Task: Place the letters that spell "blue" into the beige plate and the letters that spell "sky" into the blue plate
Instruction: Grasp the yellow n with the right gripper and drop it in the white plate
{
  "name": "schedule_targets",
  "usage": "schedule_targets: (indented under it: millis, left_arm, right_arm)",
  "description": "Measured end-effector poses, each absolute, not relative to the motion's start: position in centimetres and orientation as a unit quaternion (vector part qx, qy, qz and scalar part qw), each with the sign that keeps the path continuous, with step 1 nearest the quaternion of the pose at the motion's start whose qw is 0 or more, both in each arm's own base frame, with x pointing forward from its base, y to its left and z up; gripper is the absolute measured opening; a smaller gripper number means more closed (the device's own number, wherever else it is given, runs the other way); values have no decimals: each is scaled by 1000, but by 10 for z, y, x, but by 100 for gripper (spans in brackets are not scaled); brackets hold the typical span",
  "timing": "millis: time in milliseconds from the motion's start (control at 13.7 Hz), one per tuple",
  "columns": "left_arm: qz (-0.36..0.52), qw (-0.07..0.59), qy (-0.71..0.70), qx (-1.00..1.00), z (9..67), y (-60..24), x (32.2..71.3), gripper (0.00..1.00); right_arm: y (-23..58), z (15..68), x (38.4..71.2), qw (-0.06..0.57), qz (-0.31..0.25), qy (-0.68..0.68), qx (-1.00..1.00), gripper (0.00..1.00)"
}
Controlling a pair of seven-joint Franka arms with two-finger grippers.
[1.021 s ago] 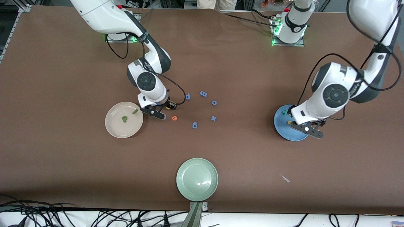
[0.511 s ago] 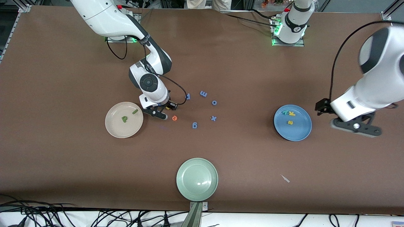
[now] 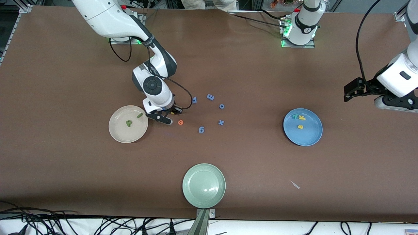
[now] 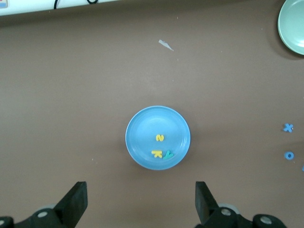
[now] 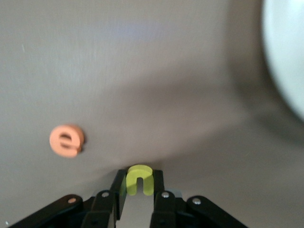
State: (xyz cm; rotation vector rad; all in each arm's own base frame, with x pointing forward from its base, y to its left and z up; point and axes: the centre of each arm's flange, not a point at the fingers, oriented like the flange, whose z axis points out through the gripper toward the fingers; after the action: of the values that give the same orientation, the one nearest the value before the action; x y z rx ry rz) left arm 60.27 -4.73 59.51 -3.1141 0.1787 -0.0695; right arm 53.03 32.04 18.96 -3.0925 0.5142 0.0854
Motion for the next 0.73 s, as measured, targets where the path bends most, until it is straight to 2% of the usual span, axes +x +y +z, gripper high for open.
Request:
schedule_targets:
  millis: [292,511,656,729]
  left_arm:
    - [-30,17,54,-998,585,-48,585,100]
    - [-27,18,55,-998,585,-49,582,100]
    - [-26,18,56,-998,585,-50,581,100]
    - [-26,18,56,-998,585,-51,581,100]
  right_arm:
    - [246,243,567,-20,38,97,-994,27]
    - [189,261,584,-33,43,49,-997,28]
    - [167,259,589,-37,44,40,-998,31]
    - [165,257,590,-36,44,38,-998,37]
